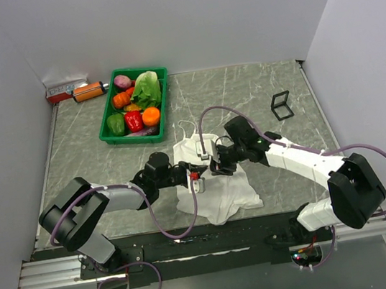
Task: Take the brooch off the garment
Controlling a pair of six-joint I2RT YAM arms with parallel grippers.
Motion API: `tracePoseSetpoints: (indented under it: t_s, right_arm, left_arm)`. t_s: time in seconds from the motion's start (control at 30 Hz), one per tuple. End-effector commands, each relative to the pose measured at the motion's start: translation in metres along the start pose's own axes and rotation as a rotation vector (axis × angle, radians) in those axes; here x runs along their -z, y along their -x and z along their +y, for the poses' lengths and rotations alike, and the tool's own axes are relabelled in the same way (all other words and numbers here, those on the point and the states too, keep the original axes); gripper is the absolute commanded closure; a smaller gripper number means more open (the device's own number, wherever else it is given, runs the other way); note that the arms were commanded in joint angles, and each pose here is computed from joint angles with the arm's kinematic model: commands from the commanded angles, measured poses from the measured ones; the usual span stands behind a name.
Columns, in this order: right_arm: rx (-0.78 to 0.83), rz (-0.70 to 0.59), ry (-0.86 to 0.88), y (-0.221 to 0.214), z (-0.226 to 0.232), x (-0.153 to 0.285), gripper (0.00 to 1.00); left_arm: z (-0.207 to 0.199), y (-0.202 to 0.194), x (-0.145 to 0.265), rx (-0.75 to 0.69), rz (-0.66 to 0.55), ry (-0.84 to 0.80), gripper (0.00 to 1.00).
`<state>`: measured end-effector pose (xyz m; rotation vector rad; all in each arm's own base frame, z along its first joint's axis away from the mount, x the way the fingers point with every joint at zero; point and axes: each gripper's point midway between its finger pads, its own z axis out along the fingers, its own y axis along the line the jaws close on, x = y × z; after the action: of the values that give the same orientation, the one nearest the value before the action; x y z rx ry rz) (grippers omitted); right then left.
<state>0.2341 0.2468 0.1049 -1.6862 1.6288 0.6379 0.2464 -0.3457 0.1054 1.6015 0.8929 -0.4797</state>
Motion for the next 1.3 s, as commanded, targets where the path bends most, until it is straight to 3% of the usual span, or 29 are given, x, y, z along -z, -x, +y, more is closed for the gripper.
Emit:
tracePoseSetpoints:
  t_s: [0.0, 0.13, 0.3, 0.6, 0.77, 0.93, 1.03, 1.07, 1.1, 1.27]
  right_arm:
    - [0.028, 0.004, -0.020, 0.002, -0.005, -0.006, 0.51]
    - [0.033, 0.016, -0.037, -0.001, -0.009, -0.007, 0.50]
    - [0.035, 0.012, -0.032, 0.002, -0.010, -0.008, 0.60]
    - [0.080, 0.045, -0.052, -0.004, -0.010, -0.009, 0.63]
    - [0.103, 0.039, -0.035, -0.003, -0.005, -0.009, 0.76]
    - [0.071, 0.049, -0.069, -0.004, -0.011, -0.008, 0.79]
    - [0.073, 0.055, -0.117, -0.004, -0.017, -0.003, 0.70]
    - [0.069, 0.069, -0.138, -0.006, -0.020, -0.001, 0.58]
    - [0.068, 0.073, -0.144, -0.008, -0.018, 0.001, 0.54]
    - [0.090, 0.041, -0.189, -0.003, -0.014, 0.023, 0.44]
  left_arm:
    - [0.014, 0.014, -0.002, -0.031, -0.053, 0.044, 0.99]
    - [0.014, 0.014, -0.003, -0.029, -0.055, 0.045, 0.99]
    - [0.014, 0.013, -0.003, -0.027, -0.050, 0.049, 0.99]
    - [0.026, 0.009, -0.004, 0.058, -0.027, 0.092, 0.99]
    - [0.028, 0.007, -0.006, 0.098, -0.022, 0.104, 0.99]
    - [0.028, 0.006, -0.004, 0.092, -0.011, 0.107, 0.99]
    - [0.025, 0.005, -0.002, 0.092, -0.001, 0.095, 0.99]
    - [0.024, 0.004, -0.001, 0.093, 0.001, 0.087, 0.99]
    - [0.021, 0.004, 0.001, 0.096, -0.001, 0.067, 0.99]
    - [0.013, 0.000, 0.011, 0.081, 0.007, 0.015, 0.99]
